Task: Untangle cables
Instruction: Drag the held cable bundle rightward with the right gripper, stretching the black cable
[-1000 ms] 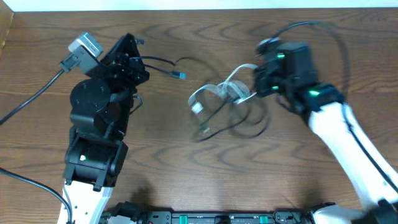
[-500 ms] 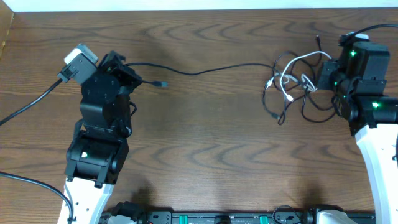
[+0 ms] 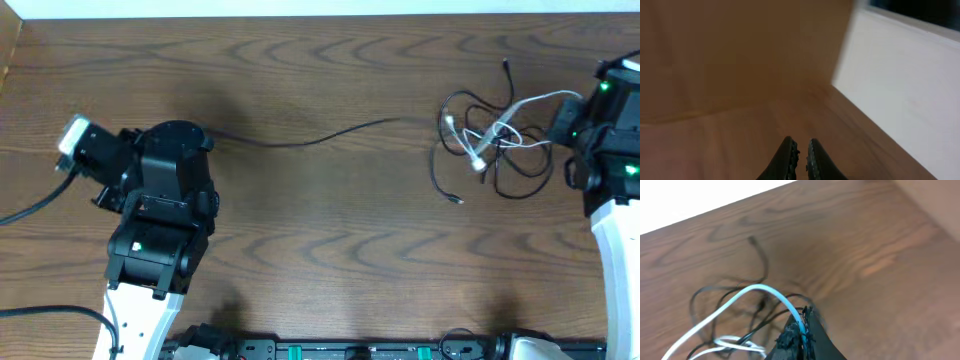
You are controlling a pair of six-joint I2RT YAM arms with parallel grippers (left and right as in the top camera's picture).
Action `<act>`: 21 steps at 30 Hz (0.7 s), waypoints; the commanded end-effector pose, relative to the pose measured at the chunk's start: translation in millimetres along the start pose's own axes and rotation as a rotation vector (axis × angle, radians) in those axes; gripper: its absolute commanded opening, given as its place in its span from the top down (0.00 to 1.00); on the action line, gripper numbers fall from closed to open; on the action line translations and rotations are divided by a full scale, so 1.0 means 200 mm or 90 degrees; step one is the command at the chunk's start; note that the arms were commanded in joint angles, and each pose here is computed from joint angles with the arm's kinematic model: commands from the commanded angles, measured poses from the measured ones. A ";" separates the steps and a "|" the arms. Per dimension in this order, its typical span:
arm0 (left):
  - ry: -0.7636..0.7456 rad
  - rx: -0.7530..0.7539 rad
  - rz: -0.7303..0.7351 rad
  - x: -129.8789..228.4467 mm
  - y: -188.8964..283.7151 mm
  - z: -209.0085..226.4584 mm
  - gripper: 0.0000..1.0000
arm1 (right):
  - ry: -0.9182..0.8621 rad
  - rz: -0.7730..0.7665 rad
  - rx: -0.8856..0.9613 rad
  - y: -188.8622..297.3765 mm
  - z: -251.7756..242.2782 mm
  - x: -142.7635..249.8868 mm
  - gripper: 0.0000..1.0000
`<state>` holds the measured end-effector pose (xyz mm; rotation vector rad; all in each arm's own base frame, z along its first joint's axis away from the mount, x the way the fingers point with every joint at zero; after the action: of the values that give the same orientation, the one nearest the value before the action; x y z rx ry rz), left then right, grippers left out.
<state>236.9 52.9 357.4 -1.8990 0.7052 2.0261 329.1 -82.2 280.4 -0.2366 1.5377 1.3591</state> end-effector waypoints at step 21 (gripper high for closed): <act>-0.009 -0.293 -0.040 -0.09 -0.14 0.37 0.92 | -0.128 -0.003 0.096 0.01 -0.36 -0.08 0.99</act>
<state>191.7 115.4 363.4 -2.0760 0.1730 2.3231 297.3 -148.6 272.4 0.0080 1.5023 1.2130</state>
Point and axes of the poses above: each gripper's point midway between its finger pads, its own y axis back along the fingers, its own z axis along the line the jaws close on, x = y × z, the point moved 6 cm from there along y, back along the fingers, and after that the axes turned 12 degrees about -y, right-handed, at the moved point
